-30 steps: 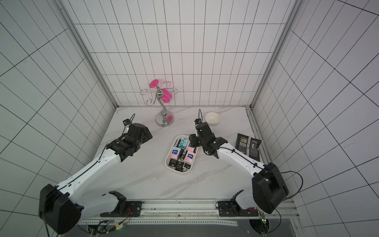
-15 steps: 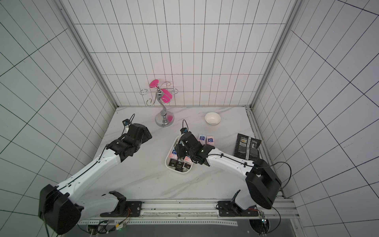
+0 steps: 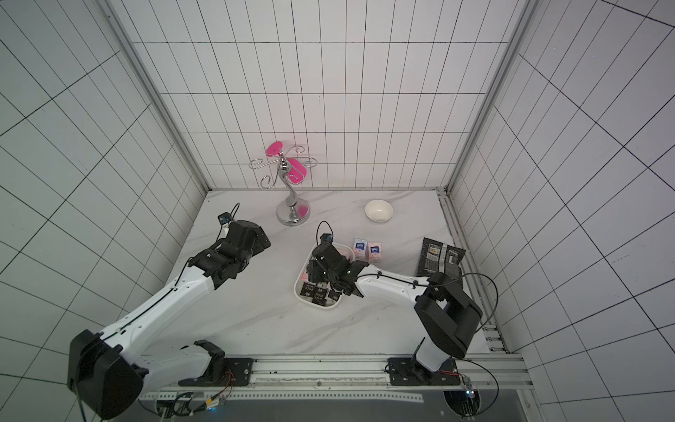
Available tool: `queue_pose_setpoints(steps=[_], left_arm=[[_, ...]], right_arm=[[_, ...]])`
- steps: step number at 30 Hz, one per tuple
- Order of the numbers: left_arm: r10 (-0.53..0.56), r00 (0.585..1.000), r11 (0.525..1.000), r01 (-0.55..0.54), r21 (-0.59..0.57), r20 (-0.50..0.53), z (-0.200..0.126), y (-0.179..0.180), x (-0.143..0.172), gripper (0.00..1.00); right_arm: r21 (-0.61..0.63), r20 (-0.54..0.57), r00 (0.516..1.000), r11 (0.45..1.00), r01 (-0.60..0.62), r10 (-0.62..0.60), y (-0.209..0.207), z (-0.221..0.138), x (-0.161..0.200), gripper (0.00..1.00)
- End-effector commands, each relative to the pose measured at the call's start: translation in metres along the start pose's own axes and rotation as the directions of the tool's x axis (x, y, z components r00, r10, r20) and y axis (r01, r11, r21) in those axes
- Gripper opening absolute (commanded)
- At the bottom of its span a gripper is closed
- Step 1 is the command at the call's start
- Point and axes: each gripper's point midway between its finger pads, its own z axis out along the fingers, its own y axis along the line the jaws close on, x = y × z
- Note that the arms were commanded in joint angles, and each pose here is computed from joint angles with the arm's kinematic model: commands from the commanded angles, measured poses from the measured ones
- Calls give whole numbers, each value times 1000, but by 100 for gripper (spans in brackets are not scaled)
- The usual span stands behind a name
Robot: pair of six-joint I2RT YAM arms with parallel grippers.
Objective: Take the pocket tissues out of the storage box
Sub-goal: Pick up the pocket tissues from the storage box.
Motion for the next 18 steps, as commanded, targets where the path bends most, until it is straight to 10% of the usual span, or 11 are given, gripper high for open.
queue_pose_setpoints(steps=[1, 18], left_arm=[[2, 1000, 1000, -2, 9, 11, -5, 0, -3, 98], [1, 1000, 1000, -1, 13, 22, -9, 4, -3, 98]], right_arm=[[71, 0, 997, 995, -74, 74, -16, 7, 11, 55], [91, -78, 980, 980, -175, 182, -15, 42, 28, 58]])
